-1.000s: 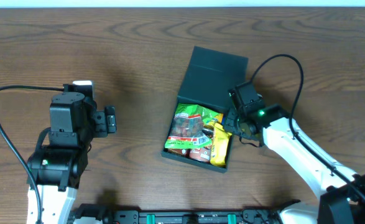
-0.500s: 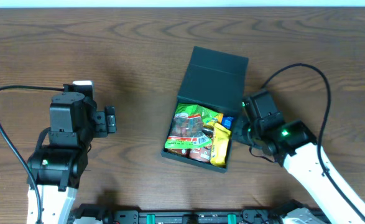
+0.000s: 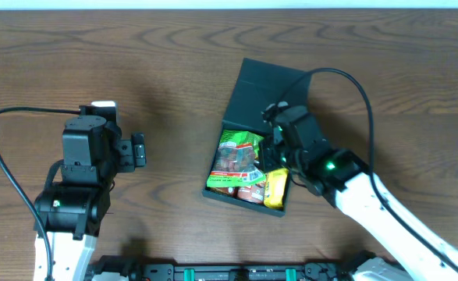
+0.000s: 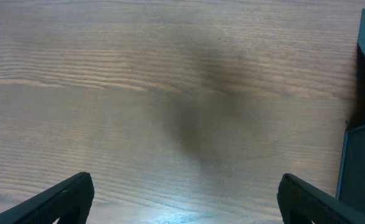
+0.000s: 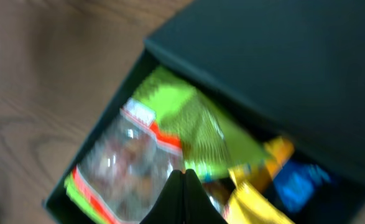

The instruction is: Pack container

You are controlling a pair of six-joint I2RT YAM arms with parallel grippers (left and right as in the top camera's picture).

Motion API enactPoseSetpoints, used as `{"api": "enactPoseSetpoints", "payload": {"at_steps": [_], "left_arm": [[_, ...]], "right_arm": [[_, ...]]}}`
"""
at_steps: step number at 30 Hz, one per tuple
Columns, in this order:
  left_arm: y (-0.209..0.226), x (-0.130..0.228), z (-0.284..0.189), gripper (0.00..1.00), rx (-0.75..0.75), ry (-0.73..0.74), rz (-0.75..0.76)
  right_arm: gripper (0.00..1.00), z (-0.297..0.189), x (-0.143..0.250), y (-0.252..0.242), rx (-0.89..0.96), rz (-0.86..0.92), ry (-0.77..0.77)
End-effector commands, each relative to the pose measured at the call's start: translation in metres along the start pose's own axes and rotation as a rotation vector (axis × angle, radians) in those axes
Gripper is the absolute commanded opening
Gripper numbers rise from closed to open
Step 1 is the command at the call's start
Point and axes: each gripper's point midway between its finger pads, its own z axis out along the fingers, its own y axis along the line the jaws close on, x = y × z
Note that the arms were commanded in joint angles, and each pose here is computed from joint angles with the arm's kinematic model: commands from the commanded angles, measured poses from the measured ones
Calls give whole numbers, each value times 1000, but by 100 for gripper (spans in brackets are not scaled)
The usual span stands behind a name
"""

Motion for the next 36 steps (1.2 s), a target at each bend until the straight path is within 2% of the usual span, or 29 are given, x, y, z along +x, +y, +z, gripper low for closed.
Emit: {"api": "enactPoseSetpoints", "payload": {"at_steps": [1,8,13,17,25,27,30,36], "left_arm": [[1,2,0,95,-3,2,14],[1,2,0,95,-3,2,14],[1,2,0,95,-3,2,14],[1,2,0,95,-3,2,14],[1,2,0,95,-3,2,14],[1,2,0,95,-3,2,14],[1,2,0,95,-3,2,14],[1,2,0,95,-3,2,14]], "right_arm": [[1,23,2,-2,-1,-1,34],[1,65,17,-24,89,13,100],[1,71,35,-31,115,20,170],[2,57,29,-27,111,52,157],[1,-24,-32,-5,94,42,-55],[1,-36,-35,2,57,51,-73],[2,-35,-24,8,26,91,-29],[2,-4,21,20,-4,100,82]]}}
